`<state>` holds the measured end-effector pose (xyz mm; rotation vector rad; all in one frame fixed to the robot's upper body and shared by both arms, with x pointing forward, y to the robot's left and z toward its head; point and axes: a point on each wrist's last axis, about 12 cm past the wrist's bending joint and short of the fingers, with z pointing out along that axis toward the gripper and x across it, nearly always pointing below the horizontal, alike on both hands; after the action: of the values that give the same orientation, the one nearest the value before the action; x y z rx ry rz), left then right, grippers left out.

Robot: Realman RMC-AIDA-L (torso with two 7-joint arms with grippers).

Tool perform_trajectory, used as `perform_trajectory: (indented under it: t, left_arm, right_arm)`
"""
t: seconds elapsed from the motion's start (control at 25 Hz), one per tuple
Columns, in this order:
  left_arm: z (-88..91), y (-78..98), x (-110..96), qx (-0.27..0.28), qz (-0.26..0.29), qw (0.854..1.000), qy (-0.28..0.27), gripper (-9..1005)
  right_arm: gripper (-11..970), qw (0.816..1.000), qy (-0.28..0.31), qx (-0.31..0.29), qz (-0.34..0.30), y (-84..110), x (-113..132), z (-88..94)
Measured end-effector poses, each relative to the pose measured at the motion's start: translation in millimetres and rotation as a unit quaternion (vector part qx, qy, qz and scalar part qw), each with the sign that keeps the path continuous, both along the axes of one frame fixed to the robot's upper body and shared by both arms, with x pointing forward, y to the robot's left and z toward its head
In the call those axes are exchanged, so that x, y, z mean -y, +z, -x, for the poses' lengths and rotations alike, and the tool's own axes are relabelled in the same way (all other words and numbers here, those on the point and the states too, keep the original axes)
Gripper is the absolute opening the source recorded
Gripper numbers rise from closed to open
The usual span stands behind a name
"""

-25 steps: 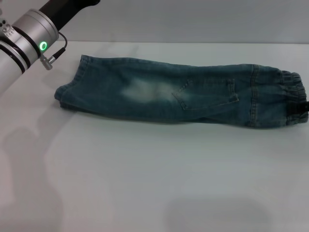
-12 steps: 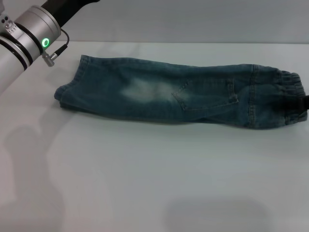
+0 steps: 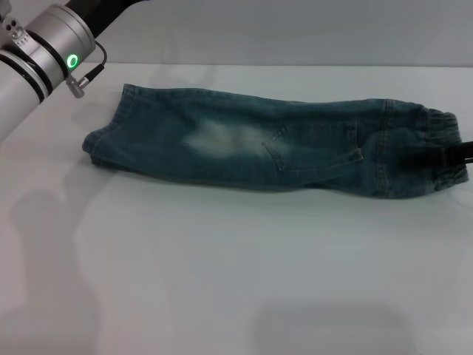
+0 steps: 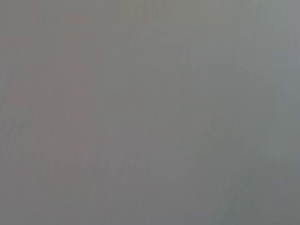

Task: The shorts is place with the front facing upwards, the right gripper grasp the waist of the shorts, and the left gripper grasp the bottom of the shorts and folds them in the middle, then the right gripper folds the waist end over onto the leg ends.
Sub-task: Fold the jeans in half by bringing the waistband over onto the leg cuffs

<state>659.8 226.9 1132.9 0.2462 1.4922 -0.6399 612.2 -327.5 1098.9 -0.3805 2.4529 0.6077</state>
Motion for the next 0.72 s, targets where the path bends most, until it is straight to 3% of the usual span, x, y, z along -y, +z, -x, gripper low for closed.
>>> perform_trajectory:
  t: [0.2,0.72]
  left_arm:
    - [-0.5,-0.8,0.0,-0.002,-0.005,1.000,0.002,827]
    - [2.0,-5.3,-1.5,-0.003,-0.013,1.000,0.005,827]
  right_arm:
    - [581,1.000,0.002,-0.002,-0.002,-0.9,-2.7,-0.4]
    - [275,1.000,0.013,-0.004,-0.004,2.8,-3.6,-0.5]
